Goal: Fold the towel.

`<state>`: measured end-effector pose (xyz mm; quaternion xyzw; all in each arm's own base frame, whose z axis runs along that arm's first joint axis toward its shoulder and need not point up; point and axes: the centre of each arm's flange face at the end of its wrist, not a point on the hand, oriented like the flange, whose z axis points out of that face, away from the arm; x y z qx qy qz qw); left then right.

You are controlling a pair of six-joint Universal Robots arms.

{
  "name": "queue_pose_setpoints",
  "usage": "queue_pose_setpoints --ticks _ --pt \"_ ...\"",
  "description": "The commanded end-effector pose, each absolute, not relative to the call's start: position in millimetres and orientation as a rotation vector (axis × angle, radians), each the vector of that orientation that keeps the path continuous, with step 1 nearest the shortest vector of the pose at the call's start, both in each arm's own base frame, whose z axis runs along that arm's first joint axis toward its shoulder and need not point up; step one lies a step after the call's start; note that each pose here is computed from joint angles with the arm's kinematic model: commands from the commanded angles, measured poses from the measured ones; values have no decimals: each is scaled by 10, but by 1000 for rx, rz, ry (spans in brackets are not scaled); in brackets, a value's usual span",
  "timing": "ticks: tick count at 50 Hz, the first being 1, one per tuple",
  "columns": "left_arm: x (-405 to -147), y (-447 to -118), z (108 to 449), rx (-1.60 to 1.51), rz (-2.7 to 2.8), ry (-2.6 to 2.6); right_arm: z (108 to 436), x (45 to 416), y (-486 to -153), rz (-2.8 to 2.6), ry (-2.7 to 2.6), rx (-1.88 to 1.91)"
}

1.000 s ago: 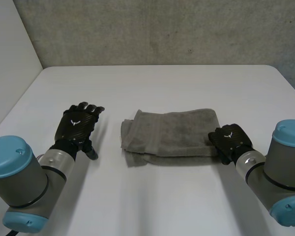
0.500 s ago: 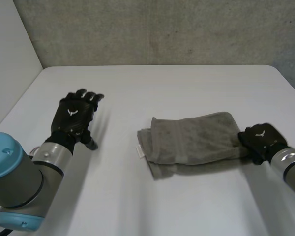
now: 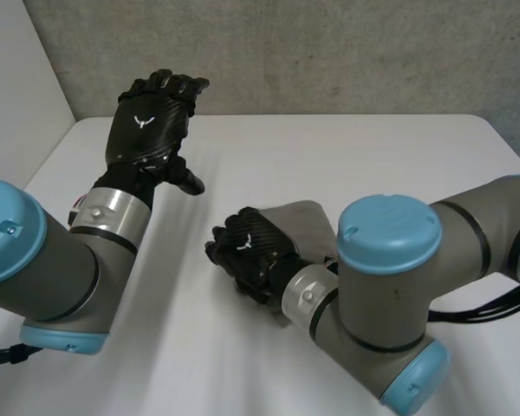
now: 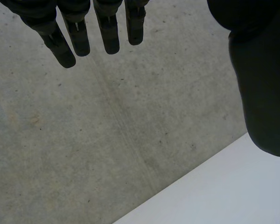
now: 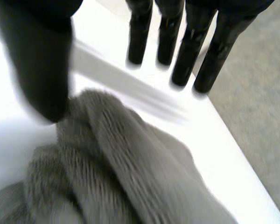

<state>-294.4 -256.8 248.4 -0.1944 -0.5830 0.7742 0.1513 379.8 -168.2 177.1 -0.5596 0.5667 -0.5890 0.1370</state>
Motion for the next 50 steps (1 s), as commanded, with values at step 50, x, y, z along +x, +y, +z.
queue_pose_setpoints --ticks 50 --pt "-3174 -2184 2836 -566 2160 -1676 3010 2639 -2542 -2017 2021 -654"
